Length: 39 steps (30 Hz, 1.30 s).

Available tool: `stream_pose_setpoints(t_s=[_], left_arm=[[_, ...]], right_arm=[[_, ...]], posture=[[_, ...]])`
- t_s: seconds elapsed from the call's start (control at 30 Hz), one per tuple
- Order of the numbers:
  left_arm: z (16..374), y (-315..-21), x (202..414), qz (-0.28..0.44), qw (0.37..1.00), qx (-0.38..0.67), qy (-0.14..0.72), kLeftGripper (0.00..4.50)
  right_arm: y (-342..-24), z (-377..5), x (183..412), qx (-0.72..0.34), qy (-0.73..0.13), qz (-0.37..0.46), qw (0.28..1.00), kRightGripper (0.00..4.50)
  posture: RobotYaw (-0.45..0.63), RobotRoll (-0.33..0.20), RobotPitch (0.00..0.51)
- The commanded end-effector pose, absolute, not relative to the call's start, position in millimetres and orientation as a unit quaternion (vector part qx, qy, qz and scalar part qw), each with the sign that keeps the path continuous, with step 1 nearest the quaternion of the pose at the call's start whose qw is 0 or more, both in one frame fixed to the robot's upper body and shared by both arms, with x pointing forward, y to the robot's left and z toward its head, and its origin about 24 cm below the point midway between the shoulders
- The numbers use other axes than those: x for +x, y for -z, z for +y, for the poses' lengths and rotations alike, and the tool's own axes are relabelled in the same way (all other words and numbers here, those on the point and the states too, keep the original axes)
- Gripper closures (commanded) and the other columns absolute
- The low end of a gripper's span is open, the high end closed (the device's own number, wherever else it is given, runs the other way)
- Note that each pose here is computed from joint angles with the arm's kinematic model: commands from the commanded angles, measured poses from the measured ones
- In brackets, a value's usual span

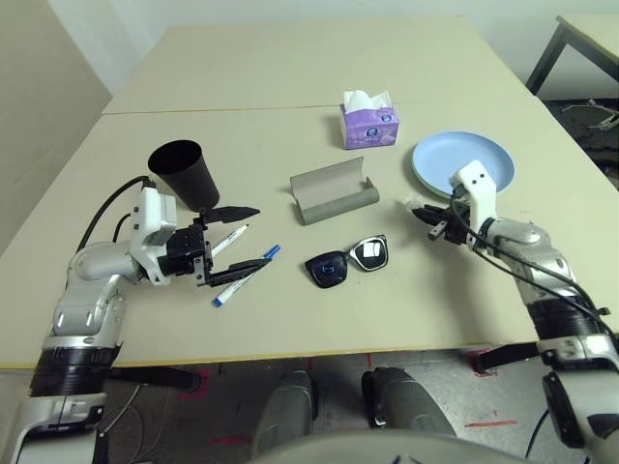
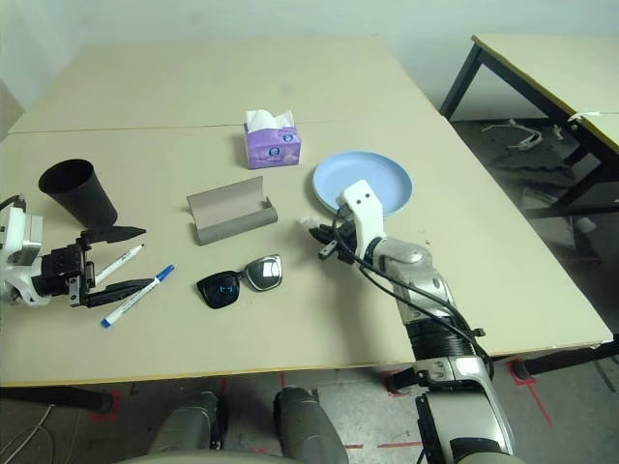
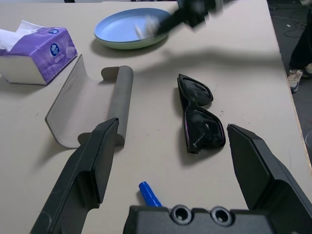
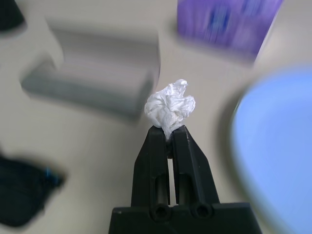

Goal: Organize and tidy the items on the table.

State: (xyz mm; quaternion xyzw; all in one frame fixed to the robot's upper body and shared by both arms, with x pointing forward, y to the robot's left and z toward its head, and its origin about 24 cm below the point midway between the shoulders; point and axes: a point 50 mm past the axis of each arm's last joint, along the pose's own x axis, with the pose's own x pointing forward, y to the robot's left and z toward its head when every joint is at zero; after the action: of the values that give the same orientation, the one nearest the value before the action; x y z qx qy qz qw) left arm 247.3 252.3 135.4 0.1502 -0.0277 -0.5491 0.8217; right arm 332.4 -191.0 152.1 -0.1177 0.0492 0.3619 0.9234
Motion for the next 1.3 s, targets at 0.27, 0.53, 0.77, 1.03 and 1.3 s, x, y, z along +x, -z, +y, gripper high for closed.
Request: stream_pose_setpoints(t_s=[0.27, 0.53, 0.77, 1.03, 1.3], left_arm=[[250, -129, 248, -0.023, 0.82, 0.151, 0.552, 0.0], [253, -126, 244, -0.02, 0.824, 0.15, 0.546, 0.0], [257, -125, 246, -0.016, 0.822, 0.149, 0.549, 0.0], [261, -124, 246, -0.006, 0.807, 0.152, 0.57, 0.0], [269, -123, 234, 0.003, 0.797, 0.157, 0.583, 0.0]], right_arm=[[-159, -234, 369, -0.205, -0.194, 0.078, 0.956, 3.97], [-165, -241, 364, -0.248, -0.181, 0.093, 0.947, 1.25], [-204, -234, 314, -0.338, -0.315, 0.136, 0.876, 0.05], [-235, -169, 275, -0.431, -0.446, 0.151, 0.77, 0.05], [-220, -99, 265, -0.473, -0.528, 0.144, 0.691, 0.05]], posture=[[-0.09, 0.0, 0.115], [-0.08, 0.0, 0.12], [-0.11, 0.0, 0.121], [-0.14, 0.0, 0.114], [-0.1, 0.0, 0.112]])
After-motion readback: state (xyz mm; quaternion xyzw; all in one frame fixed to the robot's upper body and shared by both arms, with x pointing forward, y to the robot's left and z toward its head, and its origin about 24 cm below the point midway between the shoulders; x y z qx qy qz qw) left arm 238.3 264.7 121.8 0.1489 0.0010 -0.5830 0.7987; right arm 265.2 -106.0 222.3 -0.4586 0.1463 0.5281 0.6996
